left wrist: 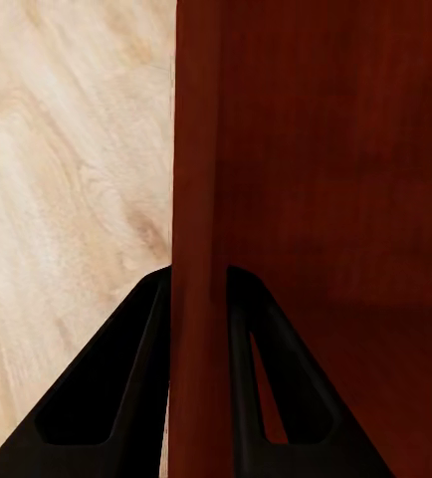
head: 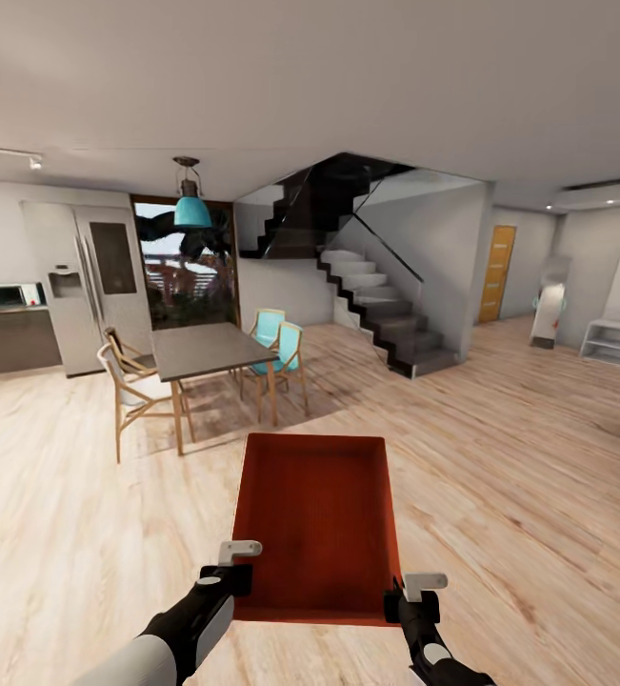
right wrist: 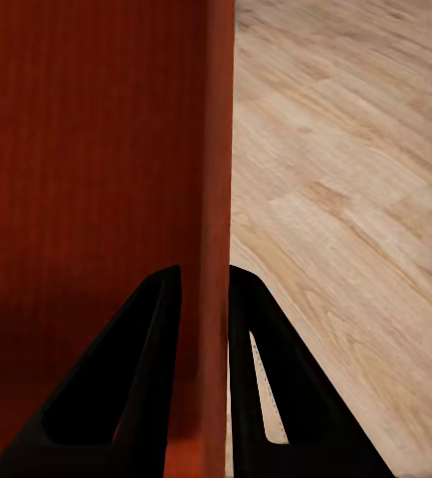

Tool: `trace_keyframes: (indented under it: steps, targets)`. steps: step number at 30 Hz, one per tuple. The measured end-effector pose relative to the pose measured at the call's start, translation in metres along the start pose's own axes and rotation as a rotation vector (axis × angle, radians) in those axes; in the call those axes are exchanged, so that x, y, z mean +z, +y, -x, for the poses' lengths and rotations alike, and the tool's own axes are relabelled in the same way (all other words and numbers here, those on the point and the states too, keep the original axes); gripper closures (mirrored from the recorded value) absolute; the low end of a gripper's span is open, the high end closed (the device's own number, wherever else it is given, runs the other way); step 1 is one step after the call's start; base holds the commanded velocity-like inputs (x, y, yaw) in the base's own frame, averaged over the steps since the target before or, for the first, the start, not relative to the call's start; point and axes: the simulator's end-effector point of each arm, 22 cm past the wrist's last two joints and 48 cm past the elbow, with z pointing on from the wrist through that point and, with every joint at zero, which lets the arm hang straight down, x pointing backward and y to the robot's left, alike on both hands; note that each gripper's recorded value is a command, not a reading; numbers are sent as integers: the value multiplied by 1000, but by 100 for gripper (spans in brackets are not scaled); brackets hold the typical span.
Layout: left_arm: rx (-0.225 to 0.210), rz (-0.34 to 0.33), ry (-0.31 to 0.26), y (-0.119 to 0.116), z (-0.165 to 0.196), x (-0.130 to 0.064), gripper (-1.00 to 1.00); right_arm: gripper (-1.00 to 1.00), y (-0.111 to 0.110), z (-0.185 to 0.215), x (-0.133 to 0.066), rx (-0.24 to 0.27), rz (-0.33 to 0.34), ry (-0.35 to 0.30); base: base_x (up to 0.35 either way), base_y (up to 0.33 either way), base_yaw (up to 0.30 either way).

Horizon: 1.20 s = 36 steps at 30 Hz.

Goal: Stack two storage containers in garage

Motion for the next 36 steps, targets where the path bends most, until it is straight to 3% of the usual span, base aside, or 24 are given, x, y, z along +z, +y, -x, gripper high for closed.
trace_keyframes:
  steps: [22, 36]
  targets:
    - [0, 0, 0, 0, 0, 0, 100, 100, 0, 0, 0, 0, 0, 0, 9, 0, -277]
    - [-3, 1, 4, 2, -2, 0, 100, 100, 1, -1, -1, -2, 2, 4, 255, -31, -20]
